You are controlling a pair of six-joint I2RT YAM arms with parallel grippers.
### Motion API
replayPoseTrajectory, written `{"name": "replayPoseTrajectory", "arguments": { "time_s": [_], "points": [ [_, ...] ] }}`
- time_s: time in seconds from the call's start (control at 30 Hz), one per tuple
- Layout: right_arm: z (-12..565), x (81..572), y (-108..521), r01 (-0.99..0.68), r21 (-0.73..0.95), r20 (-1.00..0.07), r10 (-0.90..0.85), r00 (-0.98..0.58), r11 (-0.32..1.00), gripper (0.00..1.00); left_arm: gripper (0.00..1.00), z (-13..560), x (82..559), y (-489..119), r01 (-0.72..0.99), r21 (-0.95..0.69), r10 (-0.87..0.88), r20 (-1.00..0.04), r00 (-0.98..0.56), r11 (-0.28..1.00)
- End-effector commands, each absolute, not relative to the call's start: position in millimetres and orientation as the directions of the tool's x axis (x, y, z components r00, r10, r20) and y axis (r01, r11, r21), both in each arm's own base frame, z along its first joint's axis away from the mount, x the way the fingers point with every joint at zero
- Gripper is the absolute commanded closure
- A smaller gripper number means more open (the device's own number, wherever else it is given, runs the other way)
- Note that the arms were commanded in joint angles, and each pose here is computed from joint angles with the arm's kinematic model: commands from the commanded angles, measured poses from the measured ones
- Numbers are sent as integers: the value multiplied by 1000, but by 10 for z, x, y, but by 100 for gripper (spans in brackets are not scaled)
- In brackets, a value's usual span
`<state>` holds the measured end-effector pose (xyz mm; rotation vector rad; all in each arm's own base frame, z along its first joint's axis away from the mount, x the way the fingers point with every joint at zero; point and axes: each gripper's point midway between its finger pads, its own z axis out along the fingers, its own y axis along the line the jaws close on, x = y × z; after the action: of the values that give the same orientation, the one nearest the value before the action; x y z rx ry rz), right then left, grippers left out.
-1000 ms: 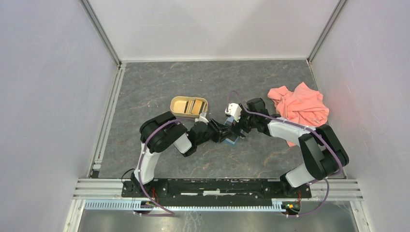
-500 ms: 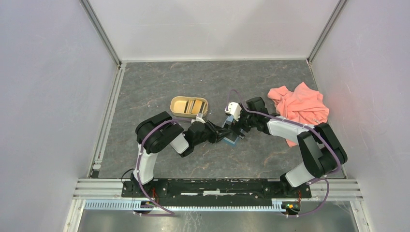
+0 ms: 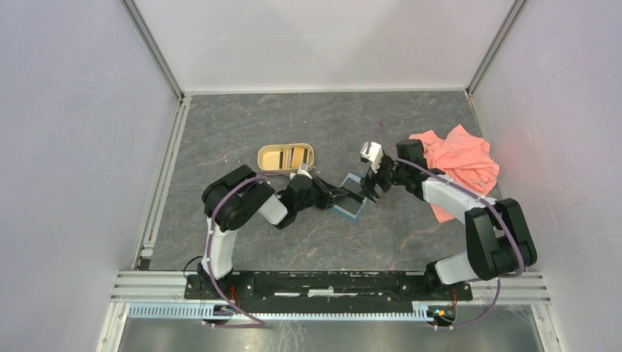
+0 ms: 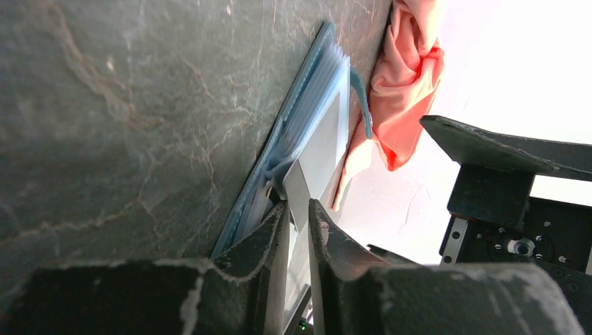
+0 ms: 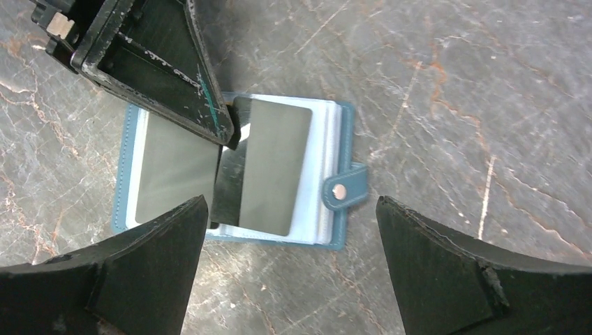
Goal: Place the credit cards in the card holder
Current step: Insert the credit card into the card holder.
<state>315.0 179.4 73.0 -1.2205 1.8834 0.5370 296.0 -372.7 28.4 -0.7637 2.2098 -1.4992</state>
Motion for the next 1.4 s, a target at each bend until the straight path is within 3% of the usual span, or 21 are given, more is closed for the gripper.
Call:
{"name": "replayPoseTrajectory", "arguments": {
  "time_s": [0.0,0.5,0.73,0.97,1.1,1.37],
  "points": [
    [995,3258,1790,-889,-66,-864,-471,-176,452,2,77,15,3023,-3623,-228,-886,-595,-65,-801,404],
    [844,3375,1580,-836,134,-875,-333,-353,533,4,74,356,3192,-3865,-123,-935,-553,-88,-828,332],
    [905,3348,1633,-829,223,-885,-252,-393,512,21,70,533,3124,-3844,-87,-949,-546,-98,-832,302],
    [803,3333,1673,-818,293,-859,-240,-453,495,52,66,571,2956,-3749,-64,-934,-529,-142,-837,351],
    [741,3335,1677,-808,323,-842,-239,-483,493,60,65,585,2922,-3754,-53,-932,-522,-154,-839,359],
    [721,3353,1677,-802,337,-833,-240,-498,493,65,86,376,2890,-3910,-95,-882,-491,-165,-855,462]
  ]
}}
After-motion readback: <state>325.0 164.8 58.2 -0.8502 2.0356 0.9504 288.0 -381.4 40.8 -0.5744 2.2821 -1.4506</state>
